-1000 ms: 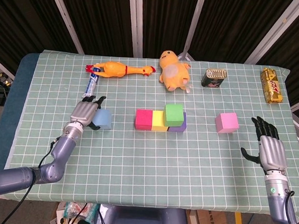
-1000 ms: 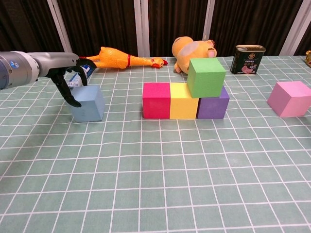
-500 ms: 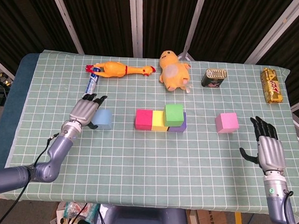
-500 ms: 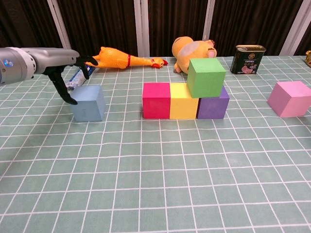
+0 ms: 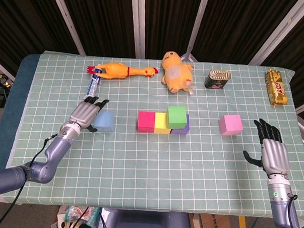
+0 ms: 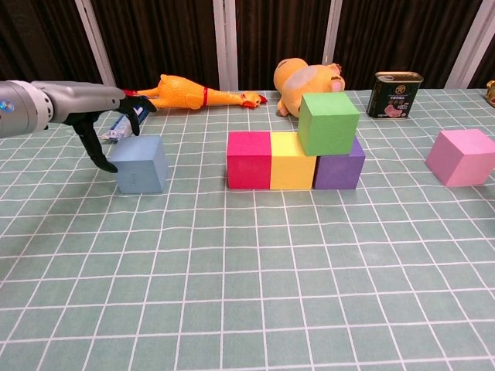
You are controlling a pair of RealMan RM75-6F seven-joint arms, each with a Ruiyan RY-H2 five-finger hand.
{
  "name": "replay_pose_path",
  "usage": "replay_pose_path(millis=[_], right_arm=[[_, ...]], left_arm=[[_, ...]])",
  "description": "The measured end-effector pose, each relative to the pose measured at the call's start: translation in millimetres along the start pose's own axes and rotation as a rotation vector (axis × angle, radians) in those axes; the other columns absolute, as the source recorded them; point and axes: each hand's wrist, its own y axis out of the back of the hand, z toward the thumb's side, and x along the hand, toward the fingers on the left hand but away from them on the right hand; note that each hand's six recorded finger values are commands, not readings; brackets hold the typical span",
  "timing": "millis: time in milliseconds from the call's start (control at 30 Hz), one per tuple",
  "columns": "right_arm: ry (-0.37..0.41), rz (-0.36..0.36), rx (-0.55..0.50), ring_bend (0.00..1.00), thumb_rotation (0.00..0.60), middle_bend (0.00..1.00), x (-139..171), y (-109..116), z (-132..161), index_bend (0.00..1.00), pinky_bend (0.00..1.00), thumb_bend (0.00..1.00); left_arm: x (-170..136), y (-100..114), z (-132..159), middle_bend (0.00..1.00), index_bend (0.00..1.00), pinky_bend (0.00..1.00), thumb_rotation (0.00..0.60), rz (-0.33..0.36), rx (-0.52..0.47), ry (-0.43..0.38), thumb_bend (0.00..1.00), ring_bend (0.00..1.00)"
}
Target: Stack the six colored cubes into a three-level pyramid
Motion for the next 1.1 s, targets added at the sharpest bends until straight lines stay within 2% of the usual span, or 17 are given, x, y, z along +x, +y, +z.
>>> replay_pose_path(millis=[133,200,333,667,867,1100], right_arm=[[0.0,0.002,0.001,0.0,0.6,0.0,-0.1,-0.5,0.0,0.0,0.0,0.31],[0.001,0.003,0.001,0.0,0.6,0.0,-0.1,-0.7,0.1,0.0,0.0,0.31],[0.001,0.004,0.001,0.0,0.6,0.0,0.0,-0.5,-0.1,0.0,0.0,0.31],[0.002,0.004,-0.009,0.0,0.6,0.0,-0.3,-0.3,0.0,0.0,0.0,0.31],[0.004,0.003,-0.013,0.0,0.6,0.0,-0.6,0.6,0.6,0.0,0.0,0.31],[0.01,0.009,-0.025,0.0,0.6,0.0,-0.3,1.6,2.8,0.0,0.0,0.31]], left_arm=[[1.1,-2.2,1.6,0.27,0.02,0.11,0.6,-0.003,-0.001,-0.003,0.17,0.08],[1.7,-3.5,3.3,0.3,0.04,0.11,0.6,-0.005,-0.006,-0.006,0.27,0.08],[3.1,-5.5,7.0,0.34,0.07,0.11,0.6,-0.002,-0.025,-0.007,0.37,0.08],[-0.7,-0.5,4.8,0.36,0.09,0.11,0.6,0.032,-0.052,0.002,0.39,0.08],[-11.2,22.2,9.1,0.35,0.09,0.12,0.6,0.073,-0.059,-0.026,0.38,0.08],[-22.7,64.2,31.6,0.35,0.09,0.11,0.6,0.117,-0.077,-0.076,0.38,0.08]])
